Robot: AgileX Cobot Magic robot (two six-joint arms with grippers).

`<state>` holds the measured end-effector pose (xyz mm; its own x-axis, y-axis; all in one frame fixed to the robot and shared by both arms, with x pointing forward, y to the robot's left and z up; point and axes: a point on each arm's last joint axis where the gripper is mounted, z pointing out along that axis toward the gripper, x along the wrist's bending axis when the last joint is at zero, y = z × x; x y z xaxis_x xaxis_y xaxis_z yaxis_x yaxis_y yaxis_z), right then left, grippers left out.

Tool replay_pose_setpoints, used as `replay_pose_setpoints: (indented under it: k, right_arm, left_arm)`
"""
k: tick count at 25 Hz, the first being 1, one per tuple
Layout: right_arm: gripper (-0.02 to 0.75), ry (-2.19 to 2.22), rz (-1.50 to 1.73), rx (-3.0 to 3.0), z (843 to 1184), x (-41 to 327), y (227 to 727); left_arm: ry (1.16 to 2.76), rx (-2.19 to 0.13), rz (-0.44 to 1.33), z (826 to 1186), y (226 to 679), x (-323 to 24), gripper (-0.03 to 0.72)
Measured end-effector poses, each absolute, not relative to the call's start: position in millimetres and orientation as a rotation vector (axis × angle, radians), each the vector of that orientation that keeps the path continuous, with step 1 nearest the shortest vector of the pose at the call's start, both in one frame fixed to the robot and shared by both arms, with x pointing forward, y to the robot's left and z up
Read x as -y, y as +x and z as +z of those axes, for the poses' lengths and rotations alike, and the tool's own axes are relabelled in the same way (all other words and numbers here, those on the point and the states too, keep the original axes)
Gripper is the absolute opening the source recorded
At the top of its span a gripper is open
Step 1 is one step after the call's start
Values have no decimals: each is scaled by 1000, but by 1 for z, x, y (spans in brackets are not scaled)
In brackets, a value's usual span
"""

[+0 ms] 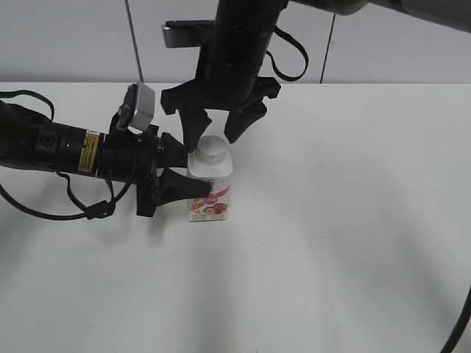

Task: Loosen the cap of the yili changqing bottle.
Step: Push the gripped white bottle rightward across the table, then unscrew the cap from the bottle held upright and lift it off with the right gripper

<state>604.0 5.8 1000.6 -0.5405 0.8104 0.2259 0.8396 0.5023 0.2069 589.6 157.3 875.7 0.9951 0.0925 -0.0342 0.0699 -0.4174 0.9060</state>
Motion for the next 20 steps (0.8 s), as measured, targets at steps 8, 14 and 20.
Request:
replay_pose_setpoints:
  k: [8,14,20]
  right_arm:
    - [512,-1461,-433,2629,996,-6,605]
    - [403,-1462,-433,2628,996,-6,605]
    - [386,-1448,-434,2639,996,-6,605]
  left_arm:
    - [2003,-116,26,876,590,-158,400]
    - [2003,-117,26,876,590,-158,400]
    - [2003,-117,26,876,590,-158,400]
